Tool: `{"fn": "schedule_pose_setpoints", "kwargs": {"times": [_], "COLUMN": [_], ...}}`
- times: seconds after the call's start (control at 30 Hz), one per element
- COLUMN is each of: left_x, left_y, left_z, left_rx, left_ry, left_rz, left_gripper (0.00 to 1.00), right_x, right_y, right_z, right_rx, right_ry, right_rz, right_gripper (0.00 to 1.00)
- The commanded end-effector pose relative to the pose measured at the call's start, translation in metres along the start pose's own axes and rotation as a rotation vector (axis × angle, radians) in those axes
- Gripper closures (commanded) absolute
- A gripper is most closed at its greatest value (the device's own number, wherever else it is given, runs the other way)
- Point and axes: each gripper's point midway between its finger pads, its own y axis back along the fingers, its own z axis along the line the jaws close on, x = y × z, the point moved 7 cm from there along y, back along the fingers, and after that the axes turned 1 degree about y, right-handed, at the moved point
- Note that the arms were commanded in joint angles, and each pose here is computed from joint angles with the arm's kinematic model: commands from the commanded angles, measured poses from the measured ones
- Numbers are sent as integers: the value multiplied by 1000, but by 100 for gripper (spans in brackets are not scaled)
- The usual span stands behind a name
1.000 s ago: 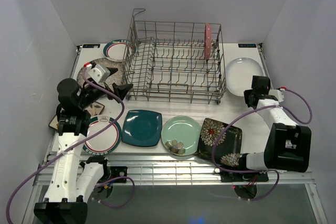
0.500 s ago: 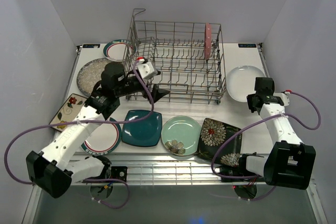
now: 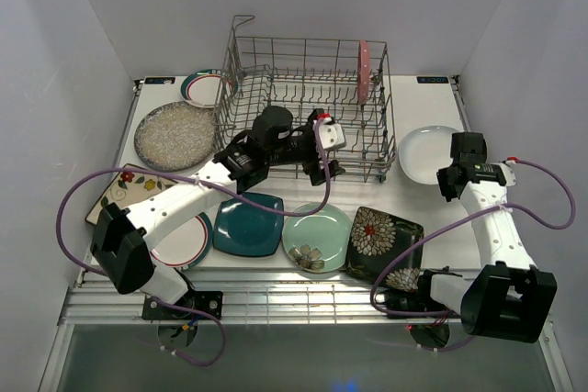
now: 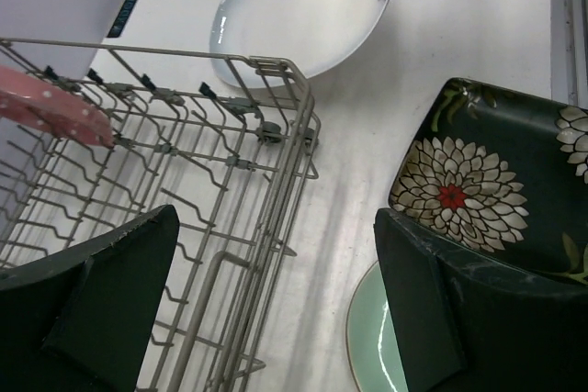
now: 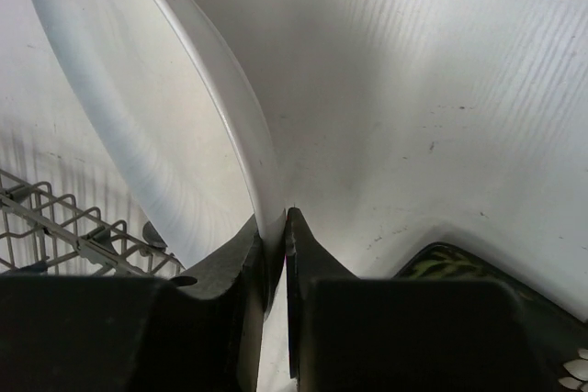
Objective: Load the plates into the dish rack
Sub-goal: Pick up the plate from the corner of the board.
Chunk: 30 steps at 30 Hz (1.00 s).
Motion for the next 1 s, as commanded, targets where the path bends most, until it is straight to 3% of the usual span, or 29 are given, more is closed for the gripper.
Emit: {"fn": "schedule_pose_setpoints", "kwargs": {"times": [0.0,0.37,0.6,0.97], "left_x": [-30,-20,-10,20], "left_y": [-4,-55,-81,-122], "left_z": [8,-29,-64,-118], "left_rx": [-15,104,319,408], "left_ry": [-75,-145,-214,-395], "left_rz": [-89,-163,-220,-165], "left_gripper": [2,2,2,2], "right_x": [-26,-32,-37,-38], "right_y": [35,75,90,95], "right_z": [23,10,-2,-4], "right_rx": [-142,-169,-167,-174], "right_ry": [-47,-16,-16,19], "right_rz": [-87,-55,-84,-86], "right_gripper": [92,92,92,92]}}
